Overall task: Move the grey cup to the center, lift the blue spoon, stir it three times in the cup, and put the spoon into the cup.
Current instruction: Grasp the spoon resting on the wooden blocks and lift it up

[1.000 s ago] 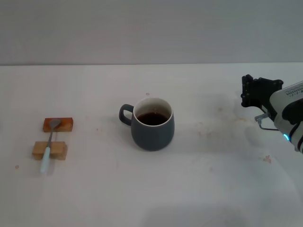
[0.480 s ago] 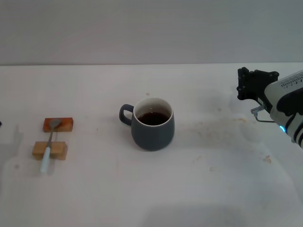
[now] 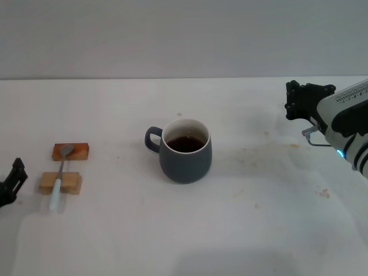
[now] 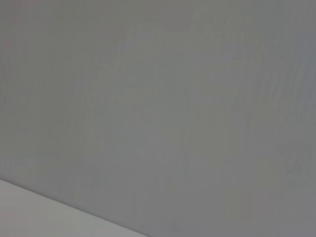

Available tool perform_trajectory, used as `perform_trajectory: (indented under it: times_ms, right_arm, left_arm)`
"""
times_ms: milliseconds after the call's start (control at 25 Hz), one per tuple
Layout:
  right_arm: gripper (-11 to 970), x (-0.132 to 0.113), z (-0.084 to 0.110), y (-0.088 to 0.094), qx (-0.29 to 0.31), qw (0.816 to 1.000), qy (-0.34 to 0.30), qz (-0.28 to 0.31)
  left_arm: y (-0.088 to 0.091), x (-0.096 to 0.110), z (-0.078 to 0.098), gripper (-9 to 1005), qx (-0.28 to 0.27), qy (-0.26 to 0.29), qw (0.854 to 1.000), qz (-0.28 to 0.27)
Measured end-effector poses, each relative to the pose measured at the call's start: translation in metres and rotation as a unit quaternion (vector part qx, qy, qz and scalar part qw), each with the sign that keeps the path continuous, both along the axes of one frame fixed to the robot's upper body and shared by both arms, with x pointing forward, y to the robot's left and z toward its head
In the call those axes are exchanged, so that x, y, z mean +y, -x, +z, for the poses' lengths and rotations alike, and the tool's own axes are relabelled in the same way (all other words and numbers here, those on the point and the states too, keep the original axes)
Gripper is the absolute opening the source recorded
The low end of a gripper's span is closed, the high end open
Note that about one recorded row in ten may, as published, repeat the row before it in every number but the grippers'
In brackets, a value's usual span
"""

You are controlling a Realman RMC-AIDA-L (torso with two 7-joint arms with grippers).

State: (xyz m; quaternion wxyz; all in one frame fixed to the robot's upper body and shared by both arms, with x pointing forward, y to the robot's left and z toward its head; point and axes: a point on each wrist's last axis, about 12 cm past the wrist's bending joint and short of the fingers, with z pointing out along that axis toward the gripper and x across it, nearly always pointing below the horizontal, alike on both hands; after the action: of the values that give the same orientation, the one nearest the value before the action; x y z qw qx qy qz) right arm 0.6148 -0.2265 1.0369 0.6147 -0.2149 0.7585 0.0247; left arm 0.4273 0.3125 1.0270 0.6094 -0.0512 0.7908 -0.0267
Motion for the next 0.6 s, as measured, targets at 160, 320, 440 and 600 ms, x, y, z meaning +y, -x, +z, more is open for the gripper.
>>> perform_trajectory:
  times_ms: [160,320,440,600]
  right_arm:
    - [33,0.002,0.001,-0.003,0.003,1.0,0.004,0.002]
    - [33,0.005,0.003,-0.005,0.001,1.0,0.006,0.007]
    - [33,0.006,0.004,-0.007,0.004,1.0,0.009,0.009]
    - [33,0.007,0.004,-0.007,0.006,1.0,0.01,0.009]
  left_arm:
    - [0.004,-0.005,0.005,801,0.013,-0.001,1.0,-0.003]
    - [0.01,-0.015,0.008,799,0.027,0.002,1.0,-0.011]
    - [0.014,-0.019,0.01,798,0.033,0.009,0.999,-0.012]
    - [0.019,-0.026,0.011,796,0.033,0.018,0.999,-0.016]
